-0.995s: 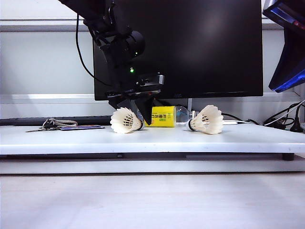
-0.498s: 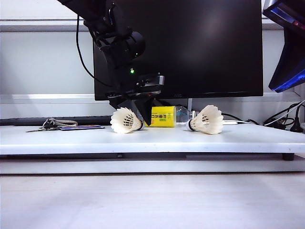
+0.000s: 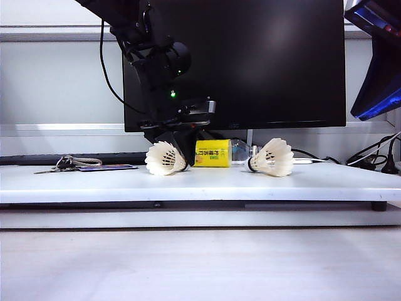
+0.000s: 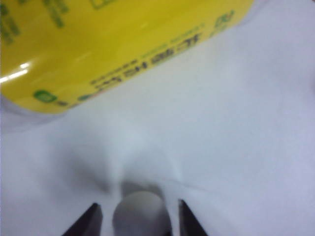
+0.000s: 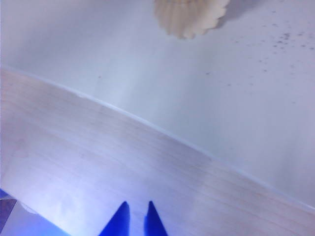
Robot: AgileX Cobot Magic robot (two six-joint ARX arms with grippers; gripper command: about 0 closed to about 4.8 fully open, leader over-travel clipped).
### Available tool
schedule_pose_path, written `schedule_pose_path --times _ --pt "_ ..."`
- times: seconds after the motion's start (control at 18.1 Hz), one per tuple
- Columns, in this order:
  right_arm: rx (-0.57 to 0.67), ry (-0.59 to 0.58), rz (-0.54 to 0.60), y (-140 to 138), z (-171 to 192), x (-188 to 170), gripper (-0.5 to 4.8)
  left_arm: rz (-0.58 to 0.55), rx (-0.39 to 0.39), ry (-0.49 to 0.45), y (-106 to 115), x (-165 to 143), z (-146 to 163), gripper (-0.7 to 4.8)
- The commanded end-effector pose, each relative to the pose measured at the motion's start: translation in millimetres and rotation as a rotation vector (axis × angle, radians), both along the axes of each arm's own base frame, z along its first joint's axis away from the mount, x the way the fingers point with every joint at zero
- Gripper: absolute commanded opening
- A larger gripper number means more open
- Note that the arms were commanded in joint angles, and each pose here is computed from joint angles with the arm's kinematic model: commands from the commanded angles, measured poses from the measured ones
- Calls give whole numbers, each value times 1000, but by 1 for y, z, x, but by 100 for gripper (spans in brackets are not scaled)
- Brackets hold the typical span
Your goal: Stack the badminton balls on the table vertically.
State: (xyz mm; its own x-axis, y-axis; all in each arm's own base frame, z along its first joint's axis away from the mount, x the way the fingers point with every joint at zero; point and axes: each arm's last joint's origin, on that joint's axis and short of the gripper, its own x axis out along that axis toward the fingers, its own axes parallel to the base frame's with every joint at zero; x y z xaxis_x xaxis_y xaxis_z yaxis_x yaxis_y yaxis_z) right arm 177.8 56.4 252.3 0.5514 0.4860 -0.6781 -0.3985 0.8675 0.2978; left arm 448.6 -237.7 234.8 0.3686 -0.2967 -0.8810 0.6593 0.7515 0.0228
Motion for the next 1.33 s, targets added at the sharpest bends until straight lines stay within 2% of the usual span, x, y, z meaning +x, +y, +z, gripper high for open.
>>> schedule_pose_path --times 0.06,0.17,0.28,0.33,0.66,0.83,1.11,1.33 --pt "7 -16 6 0 2 0 53 -6 2 -8 0 -1 3 205" --pt "7 -16 6 0 2 1 53 -6 2 -9 0 -1 3 204" --pt "7 -16 6 0 2 0 53 -7 1 -9 0 -1 3 127" --pt "7 -16 6 0 2 0 53 -7 1 -9 0 -1 3 116" --pt "7 -16 6 0 2 0 53 -19 -27 -6 -1 -1 5 116" --pt "7 -16 6 0 2 0 53 -47 -88 6 -2 -2 10 116" --pt "7 -15 6 0 2 0 53 -83 -279 33 -7 -2 21 117" --pt "7 -15 6 0 2 0 53 -100 -346 30 -9 -2 28 116"
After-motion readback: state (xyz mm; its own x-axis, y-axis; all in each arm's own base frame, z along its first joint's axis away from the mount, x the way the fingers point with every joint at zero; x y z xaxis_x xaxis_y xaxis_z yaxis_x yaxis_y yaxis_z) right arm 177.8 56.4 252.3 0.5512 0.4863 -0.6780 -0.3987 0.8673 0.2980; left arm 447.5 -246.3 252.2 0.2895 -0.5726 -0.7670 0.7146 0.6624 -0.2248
